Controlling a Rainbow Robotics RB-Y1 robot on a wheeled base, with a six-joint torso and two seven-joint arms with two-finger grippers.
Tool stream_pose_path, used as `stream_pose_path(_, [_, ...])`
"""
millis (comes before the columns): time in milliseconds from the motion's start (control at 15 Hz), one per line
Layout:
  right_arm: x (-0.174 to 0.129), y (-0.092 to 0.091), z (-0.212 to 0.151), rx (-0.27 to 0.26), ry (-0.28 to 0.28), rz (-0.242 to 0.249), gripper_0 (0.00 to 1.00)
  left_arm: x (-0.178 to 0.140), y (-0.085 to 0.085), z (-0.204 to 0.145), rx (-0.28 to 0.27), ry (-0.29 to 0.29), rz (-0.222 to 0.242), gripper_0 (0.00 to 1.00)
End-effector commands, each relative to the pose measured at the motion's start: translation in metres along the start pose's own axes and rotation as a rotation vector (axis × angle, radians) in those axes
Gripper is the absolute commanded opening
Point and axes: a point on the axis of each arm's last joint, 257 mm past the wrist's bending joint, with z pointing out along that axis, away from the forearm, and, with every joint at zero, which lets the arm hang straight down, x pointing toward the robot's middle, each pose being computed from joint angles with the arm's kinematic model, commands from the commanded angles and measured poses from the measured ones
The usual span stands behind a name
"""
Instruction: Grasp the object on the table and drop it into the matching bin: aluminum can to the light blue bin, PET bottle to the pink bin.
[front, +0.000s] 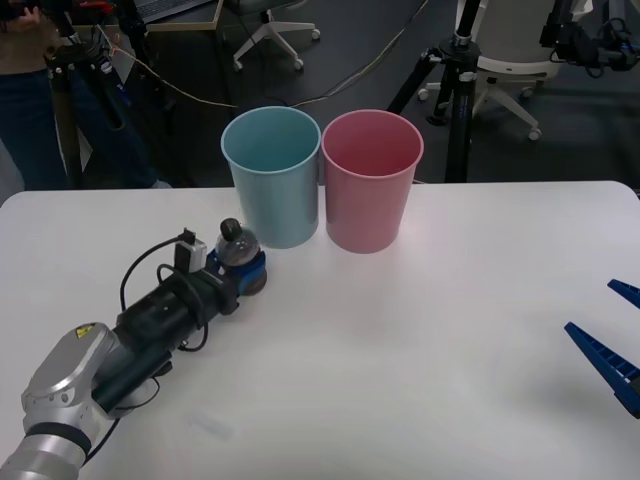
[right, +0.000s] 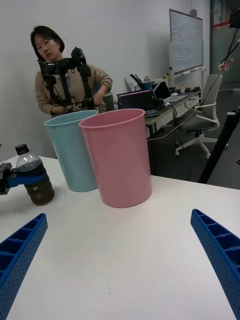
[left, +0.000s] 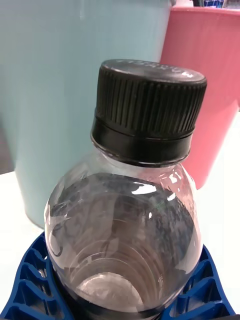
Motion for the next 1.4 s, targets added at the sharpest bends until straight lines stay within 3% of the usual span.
stream_pose_path(67, [0.0, 0.0, 0.0, 0.0, 0.0, 0.0, 1.0, -0.007, 0.0, -0.025, -0.005, -0.012, 0.027, 0.0])
stream_pose_path(333, [0.0, 0.0, 0.0, 0.0, 0.0, 0.0, 1.0, -0.014, -0.003, -0.056, -0.004, -0.016, 0.043, 0.0])
stream_pose_path(467, [0.0, 0.0, 0.0, 0.0, 0.0, 0.0, 1.0, -0.022, -0.008, -0.073, 0.009, -0.014, 0.003, 0.0])
stream_pose_path(800, [0.0, 0.0, 0.0, 0.0, 0.0, 0.0, 1.0, -0.053, -0.027, -0.102, 0.043, -0.016, -0.032, 0.0])
stream_pose_path(1067, [0.0, 0.0, 0.0, 0.0, 0.0, 0.0, 1.0, -0.089, -0.035, -0.104, 0.069, -0.038, -0.048, 0.0])
stream_pose_path(1400, [0.0, 0.0, 0.0, 0.0, 0.0, 0.0, 1.0, -0.124, -0.039, -0.102, 0.056, -0.05, -0.07, 0.0])
